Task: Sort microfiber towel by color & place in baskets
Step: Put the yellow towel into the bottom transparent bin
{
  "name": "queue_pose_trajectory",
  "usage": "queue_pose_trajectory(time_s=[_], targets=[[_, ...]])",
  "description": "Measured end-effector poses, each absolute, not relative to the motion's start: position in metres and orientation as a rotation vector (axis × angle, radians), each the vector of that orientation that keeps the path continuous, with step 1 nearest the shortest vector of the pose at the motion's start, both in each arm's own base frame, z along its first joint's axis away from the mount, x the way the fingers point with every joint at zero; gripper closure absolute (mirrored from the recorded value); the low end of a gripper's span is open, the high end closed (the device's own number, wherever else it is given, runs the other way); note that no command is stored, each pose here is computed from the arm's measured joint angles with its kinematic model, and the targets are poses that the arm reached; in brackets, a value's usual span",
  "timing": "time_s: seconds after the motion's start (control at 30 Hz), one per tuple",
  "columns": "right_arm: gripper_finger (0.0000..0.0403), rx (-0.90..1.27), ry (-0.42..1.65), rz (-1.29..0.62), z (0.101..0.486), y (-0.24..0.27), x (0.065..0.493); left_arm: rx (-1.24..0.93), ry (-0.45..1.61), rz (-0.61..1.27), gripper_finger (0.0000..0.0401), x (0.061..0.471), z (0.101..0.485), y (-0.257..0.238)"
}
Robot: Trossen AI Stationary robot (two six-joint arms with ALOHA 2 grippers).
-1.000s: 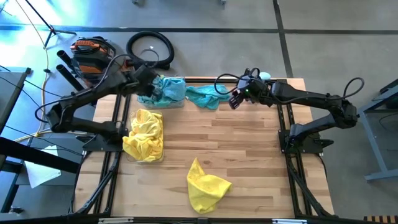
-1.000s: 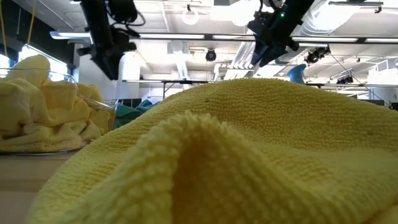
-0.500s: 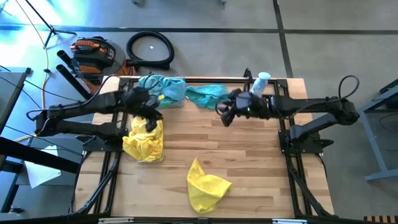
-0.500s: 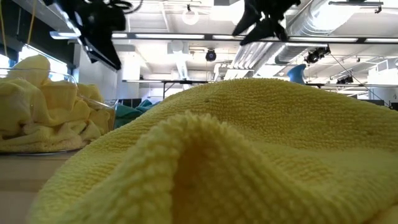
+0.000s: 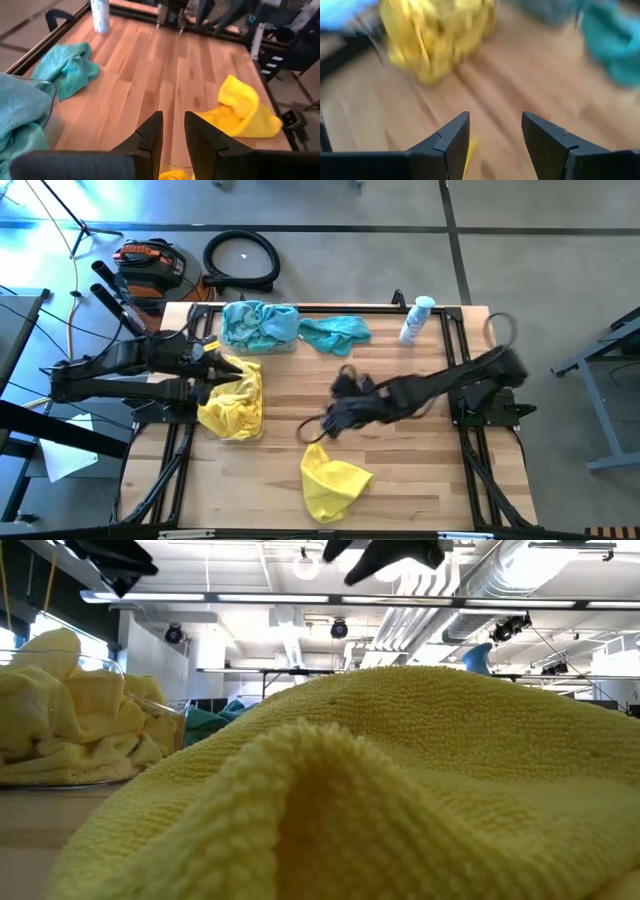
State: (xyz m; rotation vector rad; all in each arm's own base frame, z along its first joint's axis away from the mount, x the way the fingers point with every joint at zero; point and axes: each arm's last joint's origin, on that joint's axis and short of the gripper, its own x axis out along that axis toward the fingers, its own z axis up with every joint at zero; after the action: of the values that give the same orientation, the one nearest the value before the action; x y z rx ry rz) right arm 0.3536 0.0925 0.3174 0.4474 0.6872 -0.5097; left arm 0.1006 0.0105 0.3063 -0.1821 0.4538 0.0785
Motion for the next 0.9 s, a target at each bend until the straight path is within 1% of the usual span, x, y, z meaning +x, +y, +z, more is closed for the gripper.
queue_pose_trajectory(time_s=[0.2, 0.33, 0.43, 0.67, 0.77, 0.9], targets=[[0.0224, 0.54, 1.069, -0.571, 0.289, 0.134, 0.389, -0.197, 0.429, 0.059, 0.0332, 0.08, 0.307, 0.006], [0.0224, 0.573, 1.214, -0.53, 0.268, 0.169, 0.404, -0.217, 0.432, 0.062, 0.0332, 0.071, 0.306, 0.005], [0.0224, 0.548, 1.268, -0.454, 0.251, 0.197, 0.412, -0.226, 0.43, 0.064, 0.0332, 0.069, 0.305, 0.005], [0.0224, 0.35, 1.318, -0.277, 0.208, 0.256, 0.412, -0.225, 0.429, 0.064, 0.0332, 0.068, 0.306, 0.005], [0.0224, 0.316, 1.304, -0.277, 0.189, 0.269, 0.412, -0.218, 0.429, 0.062, 0.0332, 0.068, 0.306, 0.005], [0.0224, 0.279, 1.32, -0.314, 0.164, 0.272, 0.416, -0.218, 0.429, 0.062, 0.0332, 0.068, 0.306, 0.005]])
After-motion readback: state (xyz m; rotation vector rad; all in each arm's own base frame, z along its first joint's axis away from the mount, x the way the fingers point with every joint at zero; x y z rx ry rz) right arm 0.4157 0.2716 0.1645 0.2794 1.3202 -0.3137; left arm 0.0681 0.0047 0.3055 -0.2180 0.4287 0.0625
